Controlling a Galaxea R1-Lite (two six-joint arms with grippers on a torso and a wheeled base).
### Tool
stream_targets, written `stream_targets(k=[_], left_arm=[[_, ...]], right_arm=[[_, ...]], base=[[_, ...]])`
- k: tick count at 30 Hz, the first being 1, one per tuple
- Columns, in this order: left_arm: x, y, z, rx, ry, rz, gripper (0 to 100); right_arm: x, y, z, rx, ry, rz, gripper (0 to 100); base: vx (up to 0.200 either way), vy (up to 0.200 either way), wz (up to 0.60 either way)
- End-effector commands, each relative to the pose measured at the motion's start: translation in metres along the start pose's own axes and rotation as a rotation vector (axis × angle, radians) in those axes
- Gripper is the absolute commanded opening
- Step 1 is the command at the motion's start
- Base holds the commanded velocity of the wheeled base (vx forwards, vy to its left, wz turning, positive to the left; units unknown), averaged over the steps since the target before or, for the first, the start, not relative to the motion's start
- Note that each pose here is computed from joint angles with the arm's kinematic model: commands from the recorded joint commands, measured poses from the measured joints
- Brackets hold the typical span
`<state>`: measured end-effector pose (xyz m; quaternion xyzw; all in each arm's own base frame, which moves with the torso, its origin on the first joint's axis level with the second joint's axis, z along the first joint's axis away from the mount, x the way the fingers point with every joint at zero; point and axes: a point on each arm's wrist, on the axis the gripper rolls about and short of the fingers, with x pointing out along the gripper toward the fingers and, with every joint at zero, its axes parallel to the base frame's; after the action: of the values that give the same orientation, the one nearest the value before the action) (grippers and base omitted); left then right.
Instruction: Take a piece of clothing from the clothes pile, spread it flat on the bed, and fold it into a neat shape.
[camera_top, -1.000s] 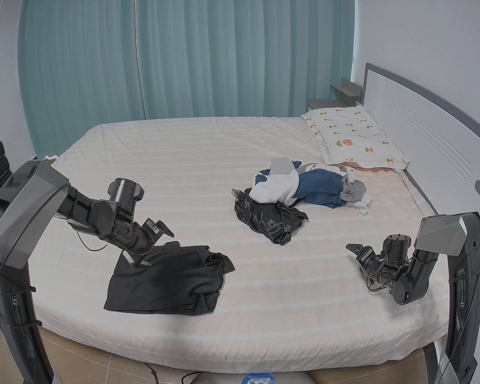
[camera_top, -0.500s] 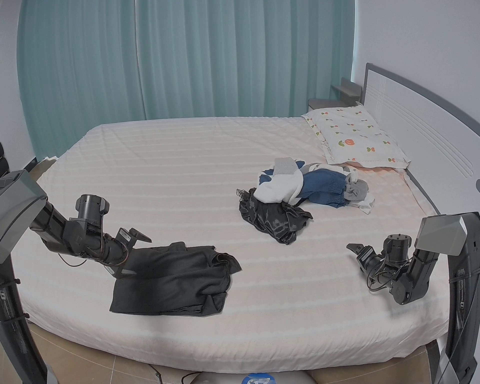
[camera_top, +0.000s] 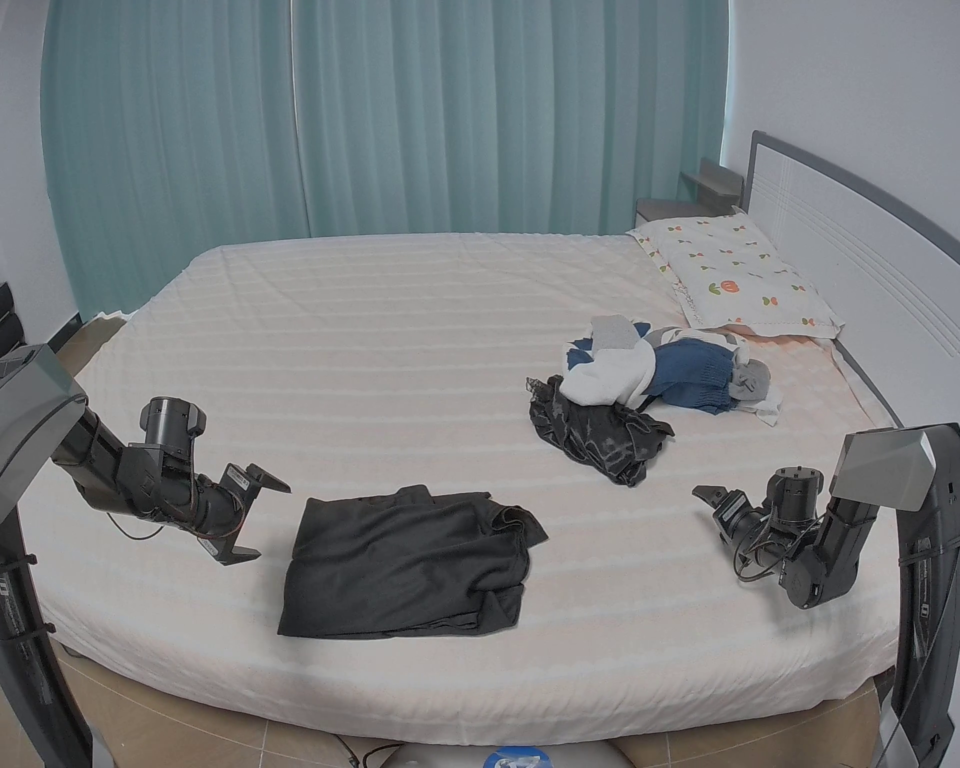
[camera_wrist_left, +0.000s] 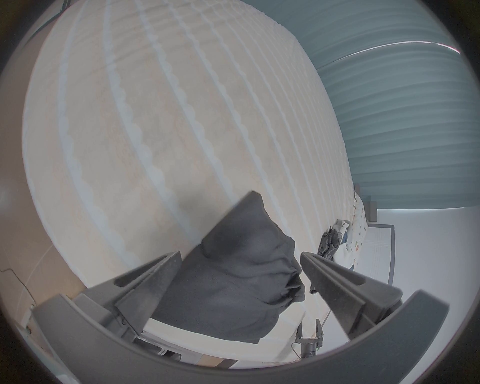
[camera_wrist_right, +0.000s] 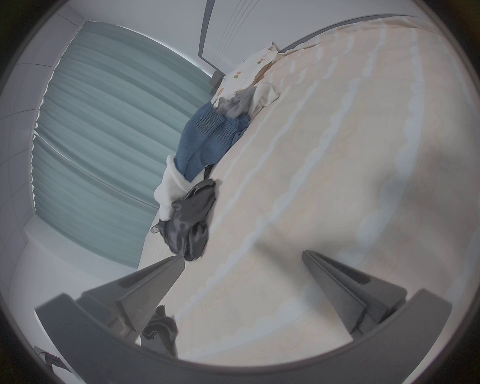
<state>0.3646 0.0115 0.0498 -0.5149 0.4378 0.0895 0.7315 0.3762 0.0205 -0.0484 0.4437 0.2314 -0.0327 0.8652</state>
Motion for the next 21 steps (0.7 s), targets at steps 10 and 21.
stream_targets(k=[10, 21], left_arm=[[0.005, -0.01, -0.006, 0.045, 0.011, -0.018, 100], [0.052, -0.041, -0.05, 0.305, 0.023, -0.083, 100]], right_arm=[[-0.01, 0.014, -0.025, -0.031, 0.052, 0.046, 100], [-0.009, 0.015, -0.034, -0.039, 0.073, 0.044, 100]], base=[[0.0, 0.2, 0.0], [0.0, 0.036, 0.0]])
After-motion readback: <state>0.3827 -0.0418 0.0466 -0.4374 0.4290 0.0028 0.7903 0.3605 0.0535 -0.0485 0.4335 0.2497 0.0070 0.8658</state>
